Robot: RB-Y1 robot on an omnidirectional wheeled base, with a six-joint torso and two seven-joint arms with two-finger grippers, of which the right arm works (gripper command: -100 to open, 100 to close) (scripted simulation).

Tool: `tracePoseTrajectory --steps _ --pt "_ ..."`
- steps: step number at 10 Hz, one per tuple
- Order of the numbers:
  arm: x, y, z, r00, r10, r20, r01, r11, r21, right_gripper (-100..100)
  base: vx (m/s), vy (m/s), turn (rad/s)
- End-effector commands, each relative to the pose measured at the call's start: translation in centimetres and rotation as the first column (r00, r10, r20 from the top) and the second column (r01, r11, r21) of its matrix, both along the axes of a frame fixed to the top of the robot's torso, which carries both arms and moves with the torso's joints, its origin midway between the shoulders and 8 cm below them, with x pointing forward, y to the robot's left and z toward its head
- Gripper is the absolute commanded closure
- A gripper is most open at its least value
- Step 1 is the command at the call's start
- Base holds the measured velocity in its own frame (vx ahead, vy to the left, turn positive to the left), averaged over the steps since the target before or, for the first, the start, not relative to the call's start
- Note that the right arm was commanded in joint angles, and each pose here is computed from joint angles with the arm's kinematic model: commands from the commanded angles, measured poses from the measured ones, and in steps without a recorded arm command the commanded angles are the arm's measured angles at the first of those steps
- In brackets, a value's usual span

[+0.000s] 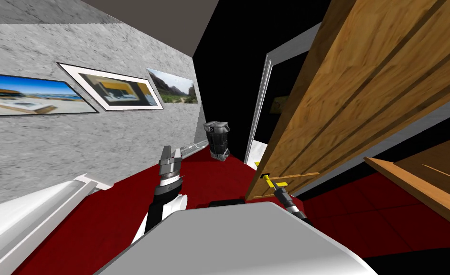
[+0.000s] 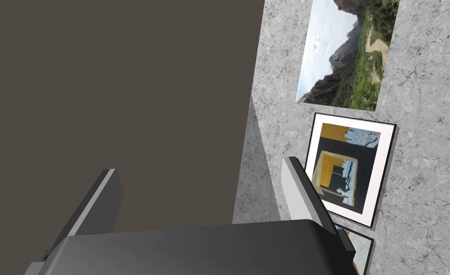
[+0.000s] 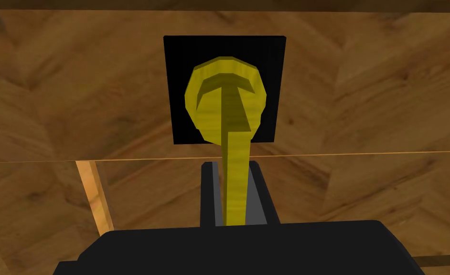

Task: Pull the door open

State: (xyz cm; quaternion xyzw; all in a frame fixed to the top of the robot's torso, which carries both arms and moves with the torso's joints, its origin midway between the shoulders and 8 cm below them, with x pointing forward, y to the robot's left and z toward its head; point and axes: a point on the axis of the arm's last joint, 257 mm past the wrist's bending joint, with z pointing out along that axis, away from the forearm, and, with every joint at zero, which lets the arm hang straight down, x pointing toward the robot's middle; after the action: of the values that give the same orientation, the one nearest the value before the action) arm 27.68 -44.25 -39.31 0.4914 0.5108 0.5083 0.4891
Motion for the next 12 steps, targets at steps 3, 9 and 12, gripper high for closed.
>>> tracePoseTrajectory --steps 3,9,12 --pt "-1.9 0.8 -0.1 0.9994 0.033 0.001 -0.033 0.999 -0.004 100 -0.058 -0.021 0.046" --pt "-5.1 2.0 -0.2 0.996 0.089 0.003 -0.089 0.996 -0.005 100 -0.059 -0.03 0.038" --pt "-6.7 2.6 -0.1 0.9933 0.115 0.004 -0.115 0.993 -0.003 100 -0.076 -0.054 0.033"
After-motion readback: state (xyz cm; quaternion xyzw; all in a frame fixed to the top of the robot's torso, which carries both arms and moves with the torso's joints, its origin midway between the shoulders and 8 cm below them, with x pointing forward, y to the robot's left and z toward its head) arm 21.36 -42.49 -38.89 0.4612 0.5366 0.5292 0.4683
